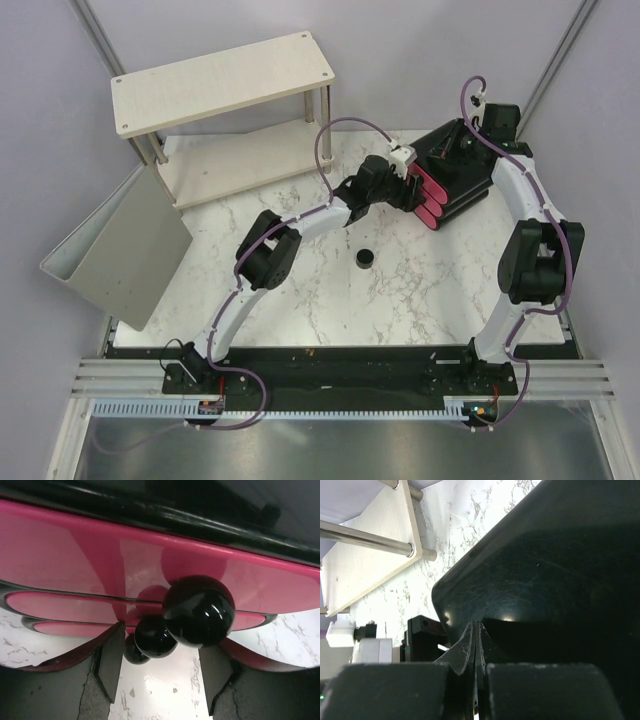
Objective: Organize the makeup
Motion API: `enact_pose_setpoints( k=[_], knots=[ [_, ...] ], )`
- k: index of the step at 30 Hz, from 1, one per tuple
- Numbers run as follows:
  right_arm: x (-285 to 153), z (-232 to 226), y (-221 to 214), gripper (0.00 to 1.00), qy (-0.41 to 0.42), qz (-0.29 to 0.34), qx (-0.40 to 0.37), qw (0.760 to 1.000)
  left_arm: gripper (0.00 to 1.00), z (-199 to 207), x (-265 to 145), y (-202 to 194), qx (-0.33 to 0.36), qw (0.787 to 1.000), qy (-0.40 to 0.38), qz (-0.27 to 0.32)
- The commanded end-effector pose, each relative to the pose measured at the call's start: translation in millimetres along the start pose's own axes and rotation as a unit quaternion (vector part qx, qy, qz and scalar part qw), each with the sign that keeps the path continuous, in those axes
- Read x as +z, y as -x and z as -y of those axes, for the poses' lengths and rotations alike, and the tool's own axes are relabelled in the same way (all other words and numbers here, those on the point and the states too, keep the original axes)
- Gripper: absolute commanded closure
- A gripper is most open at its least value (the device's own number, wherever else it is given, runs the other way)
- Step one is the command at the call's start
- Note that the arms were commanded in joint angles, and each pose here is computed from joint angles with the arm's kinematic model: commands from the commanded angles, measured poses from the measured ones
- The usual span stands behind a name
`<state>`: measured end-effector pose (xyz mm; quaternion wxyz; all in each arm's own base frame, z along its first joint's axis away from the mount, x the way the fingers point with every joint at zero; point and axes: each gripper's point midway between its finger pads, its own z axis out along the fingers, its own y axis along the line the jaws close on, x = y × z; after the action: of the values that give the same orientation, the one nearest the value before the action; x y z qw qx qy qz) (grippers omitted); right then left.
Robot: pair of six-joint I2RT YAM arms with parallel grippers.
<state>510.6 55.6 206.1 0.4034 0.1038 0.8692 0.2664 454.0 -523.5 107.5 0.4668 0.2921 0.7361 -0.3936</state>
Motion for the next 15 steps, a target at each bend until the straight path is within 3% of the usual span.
enact_pose_setpoints(
  k=[1,15],
  knots=[
    [1,31,-50,1.00,-0.056,-0.078,0.033,0.995,0.36,-4,10,4,-0.011,1.000,0.009,-0.021],
    [2,33,-51,1.00,-0.059,-0.079,0.034,0.995,0.37,-8,-10,10,0.030,0.999,0.026,-0.033]
  ],
)
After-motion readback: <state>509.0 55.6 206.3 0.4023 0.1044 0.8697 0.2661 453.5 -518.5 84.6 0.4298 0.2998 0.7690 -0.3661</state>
